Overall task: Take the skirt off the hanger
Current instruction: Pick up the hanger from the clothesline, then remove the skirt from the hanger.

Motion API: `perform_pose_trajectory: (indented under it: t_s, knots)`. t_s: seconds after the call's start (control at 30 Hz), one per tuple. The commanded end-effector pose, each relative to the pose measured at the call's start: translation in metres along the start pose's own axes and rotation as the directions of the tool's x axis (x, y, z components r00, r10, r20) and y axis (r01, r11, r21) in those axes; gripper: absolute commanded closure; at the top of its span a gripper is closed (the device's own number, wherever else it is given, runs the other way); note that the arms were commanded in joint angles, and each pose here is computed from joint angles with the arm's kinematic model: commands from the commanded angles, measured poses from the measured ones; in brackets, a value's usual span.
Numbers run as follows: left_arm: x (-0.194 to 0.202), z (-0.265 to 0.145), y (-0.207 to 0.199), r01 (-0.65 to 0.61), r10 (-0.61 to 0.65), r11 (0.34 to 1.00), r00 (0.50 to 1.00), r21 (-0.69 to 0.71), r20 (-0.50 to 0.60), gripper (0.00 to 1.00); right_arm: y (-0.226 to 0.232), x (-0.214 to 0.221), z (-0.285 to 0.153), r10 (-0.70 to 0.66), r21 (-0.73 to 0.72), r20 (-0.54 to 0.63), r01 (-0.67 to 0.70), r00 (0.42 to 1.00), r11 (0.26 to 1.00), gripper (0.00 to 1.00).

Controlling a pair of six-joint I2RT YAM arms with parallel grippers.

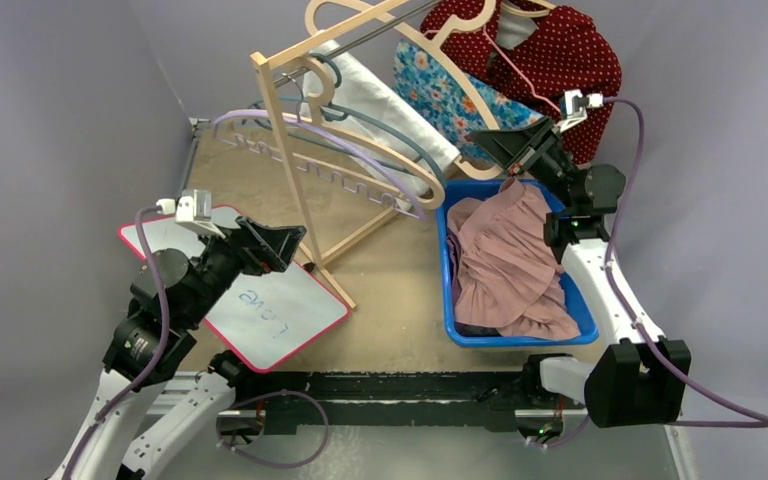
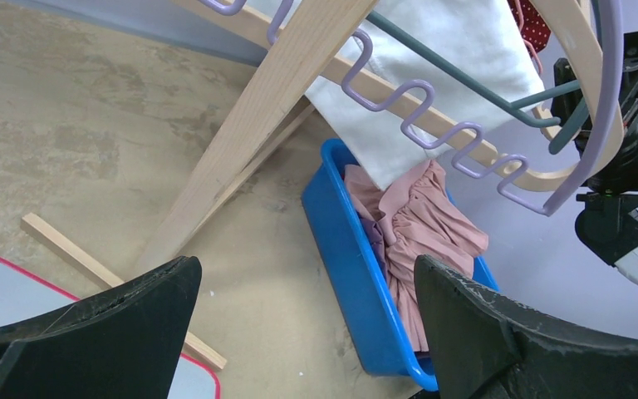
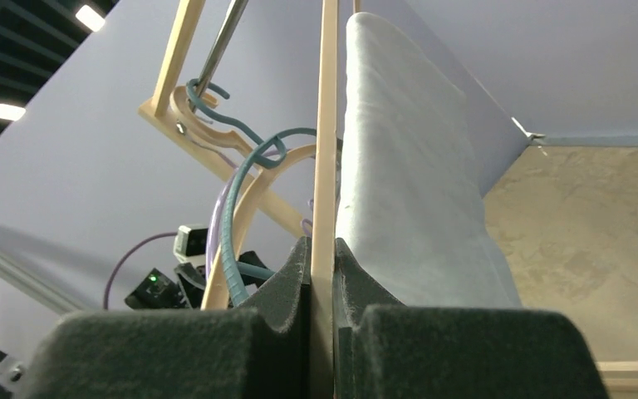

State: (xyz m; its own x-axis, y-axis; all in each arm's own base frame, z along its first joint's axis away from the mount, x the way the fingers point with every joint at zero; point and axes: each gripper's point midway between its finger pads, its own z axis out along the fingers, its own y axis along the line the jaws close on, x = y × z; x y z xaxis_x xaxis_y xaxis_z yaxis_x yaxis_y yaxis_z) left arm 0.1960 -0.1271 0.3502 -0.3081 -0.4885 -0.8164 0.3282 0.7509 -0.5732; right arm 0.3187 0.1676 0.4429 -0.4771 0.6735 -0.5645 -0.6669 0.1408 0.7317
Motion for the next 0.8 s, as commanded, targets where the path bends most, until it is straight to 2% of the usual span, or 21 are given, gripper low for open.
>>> perform_pose_trajectory:
  t_s: [0.0, 0.17, 0.33, 0.47, 0.63, 0.77]
  knots:
    - [-0.004, 0.005, -0.006, 0.021, -0.021, 0.999, 1.0, 0.027, 0.019, 0.0, 0.045, -0.014, -0.005, -0.018, -0.138, 0.083, 0.029, 0.996, 0.99, 1.0]
    - [0.001, 0.008, -0.003, 0.022, -0.022, 1.0, 1.0, 0.019, 0.002, 0.0, 0.038, -0.001, -0.013, -0.031, -0.088, 0.047, 0.035, 0.998, 0.996, 1.0]
    - [0.004, 0.007, 0.001, 0.014, -0.014, 1.0, 1.0, 0.004, -0.009, 0.0, 0.008, 0.009, -0.027, -0.162, 0.114, 0.029, 0.158, 0.986, 0.981, 1.0]
    - [0.006, 0.006, 0.005, 0.001, -0.002, 1.0, 1.0, -0.011, -0.016, 0.0, -0.012, 0.024, -0.048, -0.26, 0.237, -0.045, 0.263, 0.965, 0.935, 1.0]
    - [0.009, 0.009, 0.007, -0.009, 0.009, 1.0, 1.0, -0.012, -0.019, 0.0, -0.029, 0.053, -0.07, -0.313, 0.266, -0.17, 0.35, 0.934, 0.898, 1.0]
    - [0.014, 0.016, 0.005, -0.007, 0.007, 1.0, 0.999, 0.003, -0.032, 0.0, -0.037, 0.084, -0.086, -0.301, 0.215, -0.287, 0.367, 0.91, 0.905, 1.0]
